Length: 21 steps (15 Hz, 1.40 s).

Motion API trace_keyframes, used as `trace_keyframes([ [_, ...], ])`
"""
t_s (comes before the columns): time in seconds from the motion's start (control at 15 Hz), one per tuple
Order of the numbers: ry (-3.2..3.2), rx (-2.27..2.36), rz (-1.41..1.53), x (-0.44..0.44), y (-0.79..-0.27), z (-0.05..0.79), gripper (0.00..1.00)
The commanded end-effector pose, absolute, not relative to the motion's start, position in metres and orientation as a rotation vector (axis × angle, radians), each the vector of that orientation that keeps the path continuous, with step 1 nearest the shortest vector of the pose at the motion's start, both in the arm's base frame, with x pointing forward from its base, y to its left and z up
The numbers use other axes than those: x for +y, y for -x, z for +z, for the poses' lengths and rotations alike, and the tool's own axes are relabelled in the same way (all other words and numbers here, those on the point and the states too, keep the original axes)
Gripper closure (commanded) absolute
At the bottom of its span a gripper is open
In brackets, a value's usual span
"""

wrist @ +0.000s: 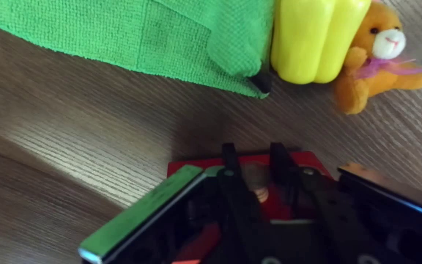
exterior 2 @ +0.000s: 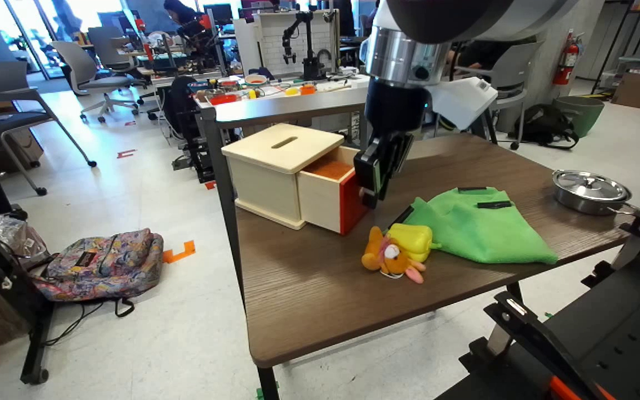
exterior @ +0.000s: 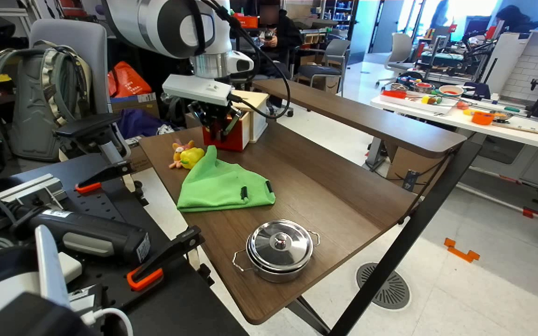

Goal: Close the orange drawer

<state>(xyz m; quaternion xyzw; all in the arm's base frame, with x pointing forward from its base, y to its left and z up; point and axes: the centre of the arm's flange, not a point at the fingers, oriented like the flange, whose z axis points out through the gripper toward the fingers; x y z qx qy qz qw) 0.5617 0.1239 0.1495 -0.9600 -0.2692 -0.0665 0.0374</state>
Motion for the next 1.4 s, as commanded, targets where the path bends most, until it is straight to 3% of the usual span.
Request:
trace_keyframes([
  [0.0, 2.919, -0.789, -0.286, 0.132, -0.57, 0.161, 0.93],
  [1.33, 2.915, -0.744, -0.315, 0.154, -0.622, 0.168, 0.93],
])
